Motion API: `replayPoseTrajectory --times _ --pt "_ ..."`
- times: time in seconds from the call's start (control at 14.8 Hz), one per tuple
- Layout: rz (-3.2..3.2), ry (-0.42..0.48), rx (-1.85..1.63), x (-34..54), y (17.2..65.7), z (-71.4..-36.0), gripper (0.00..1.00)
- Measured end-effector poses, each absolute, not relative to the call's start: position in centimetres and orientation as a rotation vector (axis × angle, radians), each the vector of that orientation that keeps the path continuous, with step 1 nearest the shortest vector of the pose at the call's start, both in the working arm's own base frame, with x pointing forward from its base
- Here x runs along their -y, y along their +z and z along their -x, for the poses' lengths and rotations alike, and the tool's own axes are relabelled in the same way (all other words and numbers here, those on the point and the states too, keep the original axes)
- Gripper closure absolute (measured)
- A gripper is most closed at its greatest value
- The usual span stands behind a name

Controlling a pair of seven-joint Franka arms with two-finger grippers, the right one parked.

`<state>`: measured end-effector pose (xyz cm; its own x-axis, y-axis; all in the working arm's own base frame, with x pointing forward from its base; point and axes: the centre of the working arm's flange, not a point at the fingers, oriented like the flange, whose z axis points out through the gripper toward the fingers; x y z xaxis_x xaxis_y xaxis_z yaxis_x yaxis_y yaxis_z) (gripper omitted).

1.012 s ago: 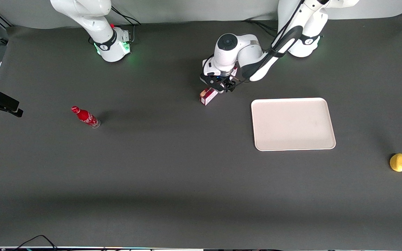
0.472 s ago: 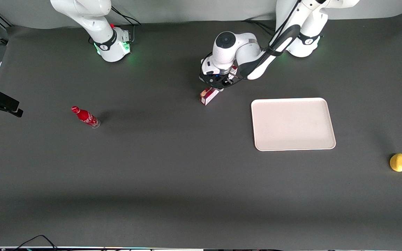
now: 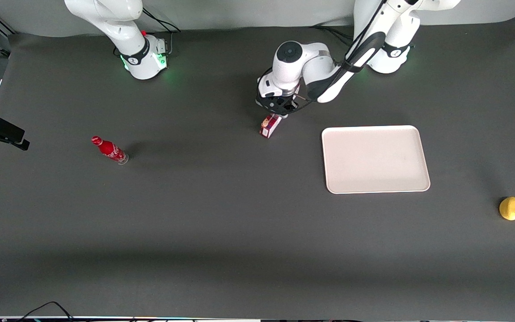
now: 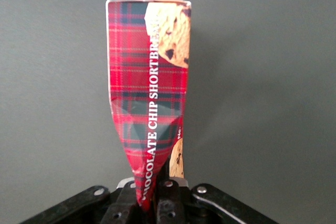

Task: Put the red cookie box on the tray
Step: 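Carry the hanging box past the white tray toward the yellow ball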

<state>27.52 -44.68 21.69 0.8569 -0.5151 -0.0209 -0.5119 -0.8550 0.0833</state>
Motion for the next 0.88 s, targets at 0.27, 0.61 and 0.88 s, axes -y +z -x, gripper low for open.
replayPoseTrajectory --times 0.27,0.61,0.88 --pt "-2.983 0.002 0.65 44.7 24.2 -31.5 0.94" --pt "-3.121 0.053 0.4 43.8 33.4 -39.8 0.94" --pt "-3.144 -0.034 0.338 41.0 41.8 -44.4 0.94"
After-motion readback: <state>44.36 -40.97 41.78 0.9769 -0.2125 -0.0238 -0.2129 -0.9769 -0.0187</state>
